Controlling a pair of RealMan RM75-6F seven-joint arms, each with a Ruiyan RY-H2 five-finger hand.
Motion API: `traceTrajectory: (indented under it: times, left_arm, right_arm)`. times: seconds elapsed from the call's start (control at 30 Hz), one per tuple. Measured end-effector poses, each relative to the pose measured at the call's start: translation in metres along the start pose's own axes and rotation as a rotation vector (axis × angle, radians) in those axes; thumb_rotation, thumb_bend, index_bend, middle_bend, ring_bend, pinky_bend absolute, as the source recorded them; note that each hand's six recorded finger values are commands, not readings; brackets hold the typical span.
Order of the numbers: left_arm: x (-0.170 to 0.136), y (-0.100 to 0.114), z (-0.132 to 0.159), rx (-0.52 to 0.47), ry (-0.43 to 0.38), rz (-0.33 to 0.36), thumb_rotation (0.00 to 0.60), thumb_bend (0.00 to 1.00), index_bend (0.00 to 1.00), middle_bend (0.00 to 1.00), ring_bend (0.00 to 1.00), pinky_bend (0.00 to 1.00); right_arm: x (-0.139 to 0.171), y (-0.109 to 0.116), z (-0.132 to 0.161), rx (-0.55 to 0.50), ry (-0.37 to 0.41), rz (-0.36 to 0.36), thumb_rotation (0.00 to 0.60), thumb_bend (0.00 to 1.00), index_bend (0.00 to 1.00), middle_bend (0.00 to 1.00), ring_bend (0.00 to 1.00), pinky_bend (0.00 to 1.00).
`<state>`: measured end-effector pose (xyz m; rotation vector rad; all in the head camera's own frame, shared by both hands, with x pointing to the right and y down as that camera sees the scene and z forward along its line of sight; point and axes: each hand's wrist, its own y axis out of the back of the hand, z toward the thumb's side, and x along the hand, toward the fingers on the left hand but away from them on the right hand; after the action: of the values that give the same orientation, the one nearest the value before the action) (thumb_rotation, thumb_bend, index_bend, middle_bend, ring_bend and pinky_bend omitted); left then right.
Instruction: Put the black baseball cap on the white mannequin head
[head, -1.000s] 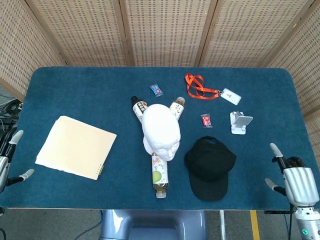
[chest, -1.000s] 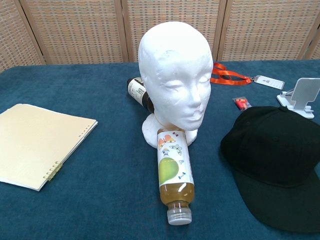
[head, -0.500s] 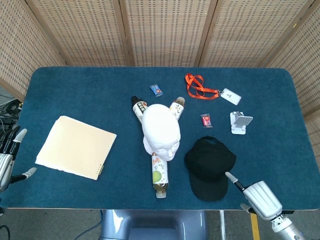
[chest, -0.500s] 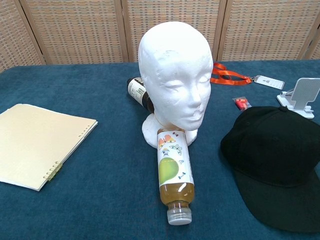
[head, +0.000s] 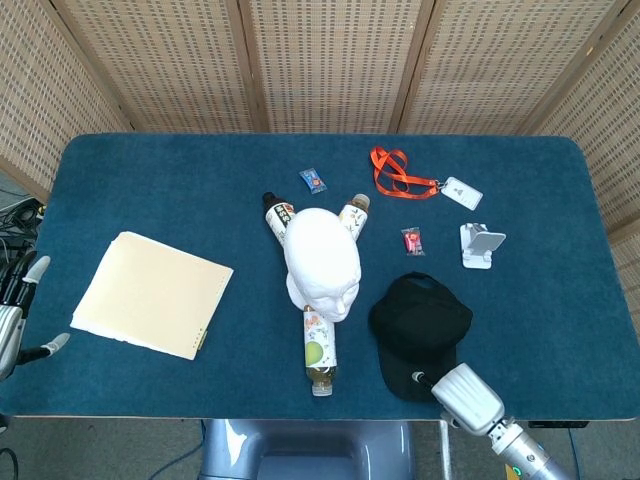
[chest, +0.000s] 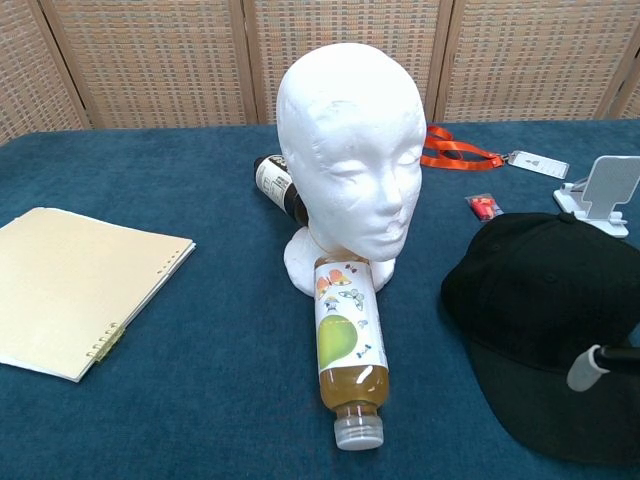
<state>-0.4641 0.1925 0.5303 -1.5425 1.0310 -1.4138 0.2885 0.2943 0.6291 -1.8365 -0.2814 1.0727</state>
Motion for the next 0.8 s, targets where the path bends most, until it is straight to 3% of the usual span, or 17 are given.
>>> traceTrajectory:
  times: [0.8]
  left_arm:
    - [0.001,-0.003,-0.002,0.003,0.01,-0.007,0.6,0.0,0.0,0.0,0.0,0.0]
  right_arm:
    - [-0.024,-0.021,0.023,0.126,0.037,-0.031,0.6,0.14,0.36,0.94,1.0,1.0]
